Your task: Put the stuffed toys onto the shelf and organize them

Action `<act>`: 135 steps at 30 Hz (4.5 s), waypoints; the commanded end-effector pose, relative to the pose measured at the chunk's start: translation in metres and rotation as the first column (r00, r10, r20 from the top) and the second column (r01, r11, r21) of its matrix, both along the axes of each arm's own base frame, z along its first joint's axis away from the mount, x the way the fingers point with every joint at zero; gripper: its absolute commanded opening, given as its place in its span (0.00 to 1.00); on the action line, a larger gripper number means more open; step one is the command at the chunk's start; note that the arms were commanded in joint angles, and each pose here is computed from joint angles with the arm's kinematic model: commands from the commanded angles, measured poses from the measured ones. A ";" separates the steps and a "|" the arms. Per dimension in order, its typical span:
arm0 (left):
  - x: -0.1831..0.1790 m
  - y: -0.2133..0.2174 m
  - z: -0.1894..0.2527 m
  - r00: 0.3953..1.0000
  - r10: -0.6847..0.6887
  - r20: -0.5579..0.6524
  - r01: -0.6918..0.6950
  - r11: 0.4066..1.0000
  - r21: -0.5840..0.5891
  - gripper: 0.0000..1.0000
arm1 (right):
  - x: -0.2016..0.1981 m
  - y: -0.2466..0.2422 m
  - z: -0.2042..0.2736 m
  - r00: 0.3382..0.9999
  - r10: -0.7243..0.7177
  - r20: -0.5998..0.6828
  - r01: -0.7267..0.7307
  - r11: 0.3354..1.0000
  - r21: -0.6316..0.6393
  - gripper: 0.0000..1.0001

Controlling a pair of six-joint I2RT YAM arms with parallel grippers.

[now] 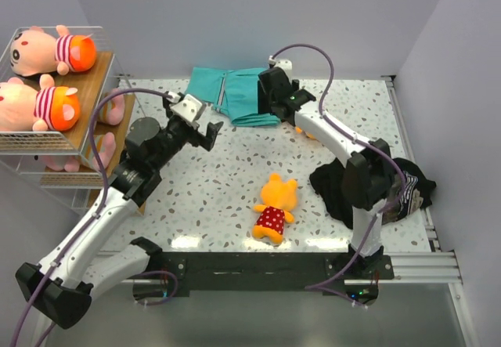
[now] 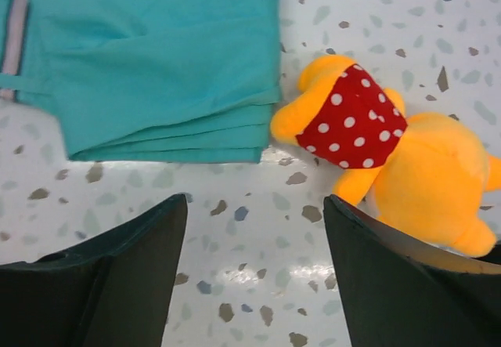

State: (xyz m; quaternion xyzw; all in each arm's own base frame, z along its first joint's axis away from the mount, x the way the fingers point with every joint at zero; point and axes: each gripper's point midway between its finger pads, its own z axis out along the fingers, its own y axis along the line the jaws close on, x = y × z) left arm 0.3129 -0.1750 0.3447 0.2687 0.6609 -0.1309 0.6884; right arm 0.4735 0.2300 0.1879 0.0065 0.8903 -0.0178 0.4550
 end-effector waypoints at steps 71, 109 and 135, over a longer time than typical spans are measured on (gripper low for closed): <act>-0.031 0.023 0.033 0.981 0.057 0.183 -0.023 0.982 -0.186 1.00 | -0.121 0.189 -0.046 0.729 0.641 0.241 -0.672 0.601 0.432 0.04; -0.038 0.028 0.045 0.976 0.075 0.204 -0.020 0.966 -0.256 1.00 | -0.227 0.158 -0.100 0.138 0.989 -0.051 -0.911 0.107 -0.397 0.62; -0.037 -0.010 0.057 0.987 -0.102 0.120 0.132 0.951 -0.279 0.89 | -0.147 0.109 0.115 0.820 0.226 0.525 -0.570 0.406 0.715 0.00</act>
